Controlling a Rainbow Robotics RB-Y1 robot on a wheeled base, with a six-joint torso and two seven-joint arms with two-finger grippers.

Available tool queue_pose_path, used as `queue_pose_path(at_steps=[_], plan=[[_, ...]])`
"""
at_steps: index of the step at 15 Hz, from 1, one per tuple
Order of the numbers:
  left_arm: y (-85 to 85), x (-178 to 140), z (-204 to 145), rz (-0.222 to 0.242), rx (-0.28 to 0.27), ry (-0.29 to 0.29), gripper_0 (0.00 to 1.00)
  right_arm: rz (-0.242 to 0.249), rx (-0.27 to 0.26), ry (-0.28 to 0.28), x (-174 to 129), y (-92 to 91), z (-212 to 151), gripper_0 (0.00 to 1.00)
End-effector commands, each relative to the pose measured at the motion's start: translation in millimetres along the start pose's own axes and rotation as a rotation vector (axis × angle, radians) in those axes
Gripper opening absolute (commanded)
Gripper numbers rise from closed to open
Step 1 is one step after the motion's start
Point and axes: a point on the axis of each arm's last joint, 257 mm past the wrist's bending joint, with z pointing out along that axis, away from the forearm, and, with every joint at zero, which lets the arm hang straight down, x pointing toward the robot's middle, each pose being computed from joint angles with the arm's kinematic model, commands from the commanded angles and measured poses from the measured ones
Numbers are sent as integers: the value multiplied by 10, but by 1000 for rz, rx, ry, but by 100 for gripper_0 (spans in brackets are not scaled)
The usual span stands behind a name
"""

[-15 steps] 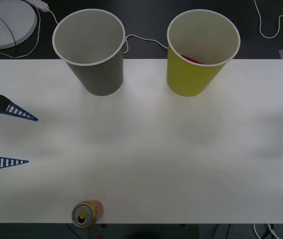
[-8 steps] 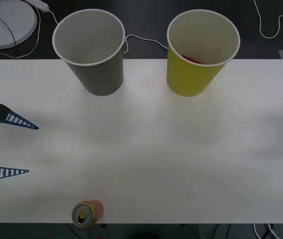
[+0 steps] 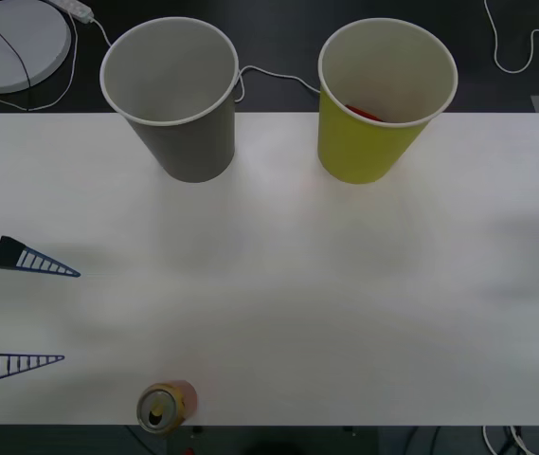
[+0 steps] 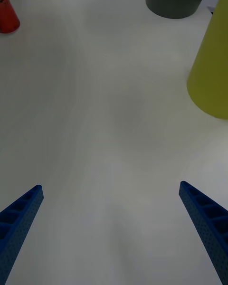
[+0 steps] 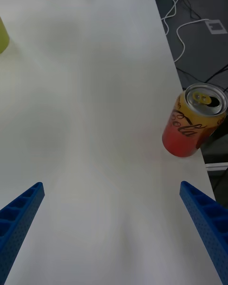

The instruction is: Put the can into the green bin and the plastic bottle into the gray bin

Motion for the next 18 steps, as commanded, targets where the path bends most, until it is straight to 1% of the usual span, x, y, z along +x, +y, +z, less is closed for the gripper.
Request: queue_pose_path(at_steps=[1, 5, 8, 9, 13, 14, 16, 18], plan=[[-118, 142, 94, 4, 8, -60, 100, 0, 0, 0, 0, 0, 0, 100], [-286, 315, 221, 24, 29, -121, 100, 0, 0, 0, 0, 0, 0, 100], [-413, 395, 246, 39, 82, -173, 100, 0, 0, 0, 0, 0, 0, 100], [-448, 426, 261, 37, 94, -184, 100, 0, 0, 0, 0, 0, 0, 100], [-645, 516, 408, 31, 119, -223, 100, 0, 0, 0, 0, 0, 0, 100], [-671, 523, 448, 28, 121, -232, 100, 0, 0, 0, 0, 0, 0, 100], [-733, 518, 567, -3, 111, -259, 100, 0, 0, 0, 0, 0, 0, 100], [-773, 517, 676, -15, 100, -277, 100, 0, 0, 0, 0, 0, 0, 100]])
